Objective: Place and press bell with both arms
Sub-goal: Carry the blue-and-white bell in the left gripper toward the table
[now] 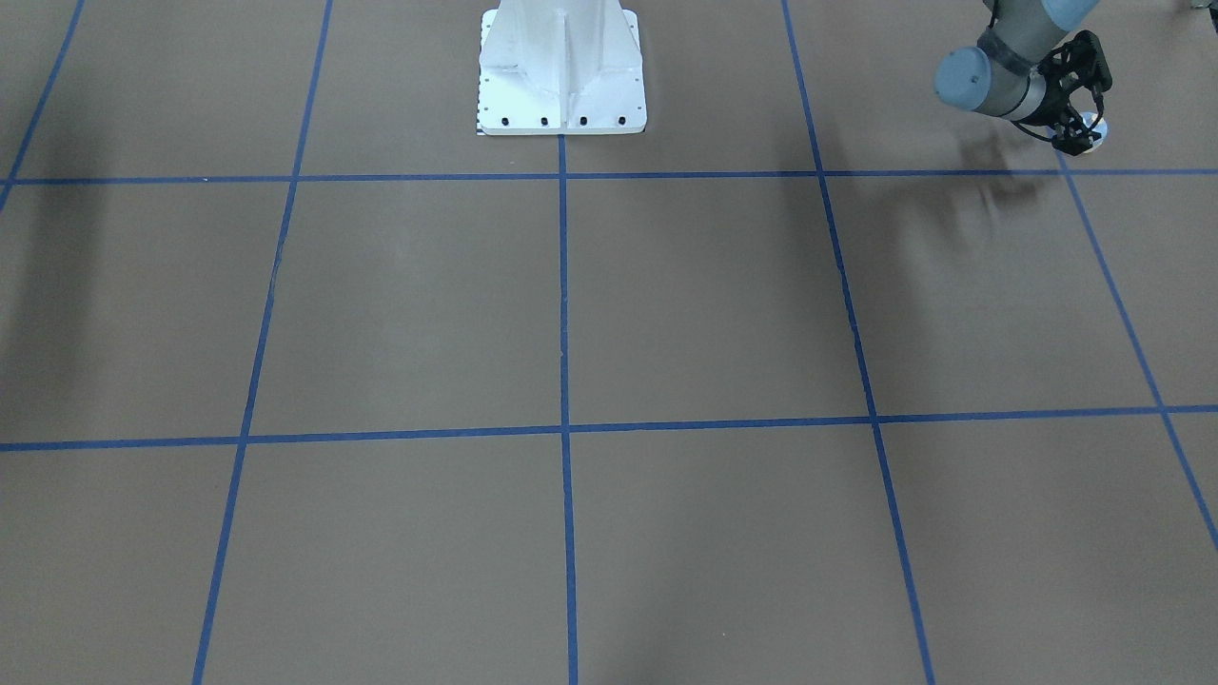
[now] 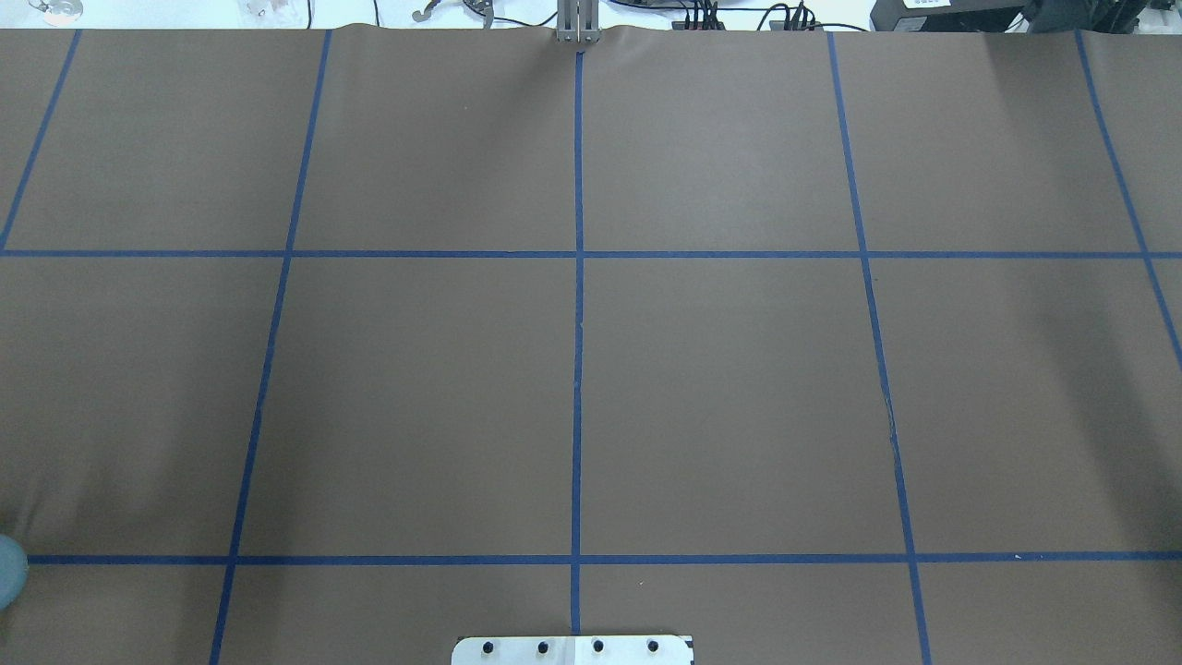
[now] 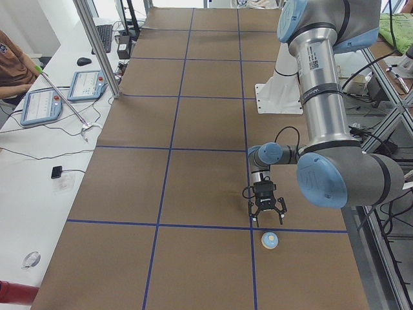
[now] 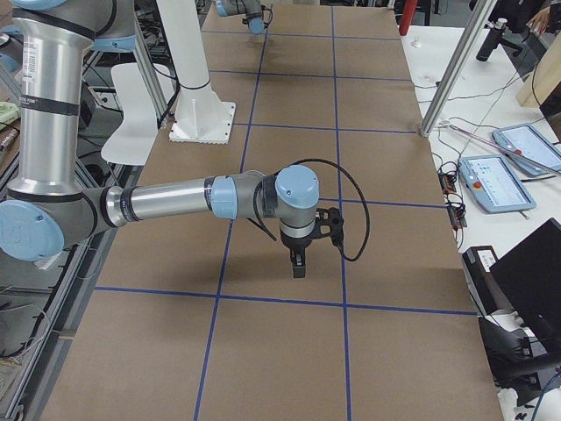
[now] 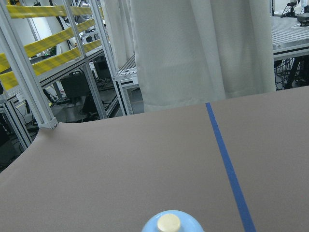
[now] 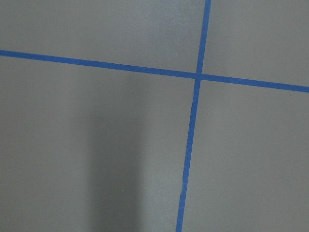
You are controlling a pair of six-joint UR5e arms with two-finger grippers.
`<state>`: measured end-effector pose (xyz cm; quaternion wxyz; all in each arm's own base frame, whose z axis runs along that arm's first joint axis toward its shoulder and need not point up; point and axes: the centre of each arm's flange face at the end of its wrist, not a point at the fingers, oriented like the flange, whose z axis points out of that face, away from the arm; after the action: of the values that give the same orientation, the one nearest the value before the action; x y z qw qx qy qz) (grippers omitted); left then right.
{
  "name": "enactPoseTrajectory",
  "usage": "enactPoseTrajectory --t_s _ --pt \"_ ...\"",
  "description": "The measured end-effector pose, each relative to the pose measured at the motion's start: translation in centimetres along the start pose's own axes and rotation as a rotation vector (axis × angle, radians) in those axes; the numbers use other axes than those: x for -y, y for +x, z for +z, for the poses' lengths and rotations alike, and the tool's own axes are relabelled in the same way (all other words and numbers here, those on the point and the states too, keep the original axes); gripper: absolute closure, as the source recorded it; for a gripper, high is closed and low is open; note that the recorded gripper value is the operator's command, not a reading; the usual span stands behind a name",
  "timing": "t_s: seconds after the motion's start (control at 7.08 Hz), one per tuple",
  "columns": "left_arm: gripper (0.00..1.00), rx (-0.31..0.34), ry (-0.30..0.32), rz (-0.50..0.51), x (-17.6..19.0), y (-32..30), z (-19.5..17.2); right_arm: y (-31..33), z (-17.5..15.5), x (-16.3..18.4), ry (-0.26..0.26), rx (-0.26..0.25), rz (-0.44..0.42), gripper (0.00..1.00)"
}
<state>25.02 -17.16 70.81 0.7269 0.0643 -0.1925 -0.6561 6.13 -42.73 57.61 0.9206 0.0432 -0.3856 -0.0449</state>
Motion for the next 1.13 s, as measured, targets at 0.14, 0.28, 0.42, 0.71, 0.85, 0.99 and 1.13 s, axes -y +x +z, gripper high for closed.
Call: enactPoseTrajectory --t_s 0.14,0.28,0.42,0.71,0.85,0.99,1.13 --pt "0.0 -0.002 0.003 -0.004 -0.5 0.0 0.8 0.0 0.0 0.0 0.0 0.001 0.0 0.0" --pt "0.0 -0.003 0.007 -0.006 -0.8 0.2 1.6 0.0 0.0 0.0 0.001 0.001 -0.001 0.0" --pt "0.0 -0.003 0.012 -0.01 -1.0 0.3 2.3 -0.1 -0.1 0.0 0.002 0.001 -0.002 0.0" --pt "0.0 0.001 0.022 -0.029 -1.5 0.5 3.8 -0.3 -0.3 0.0 0.006 0.0 -0.006 0.0" --pt "0.0 0.002 0.023 -0.04 -1.8 0.6 4.2 -0.4 -0.4 0.1 0.009 0.0 -0.009 0.0" --pt "0.0 0.002 0.02 -0.051 -2.2 0.7 4.4 -0.5 -0.5 0.1 0.011 0.0 -0.011 0.0" --pt "0.07 0.001 0.019 -0.059 -2.5 0.6 4.5 -0.6 -0.6 0.1 0.012 -0.001 -0.012 0.0"
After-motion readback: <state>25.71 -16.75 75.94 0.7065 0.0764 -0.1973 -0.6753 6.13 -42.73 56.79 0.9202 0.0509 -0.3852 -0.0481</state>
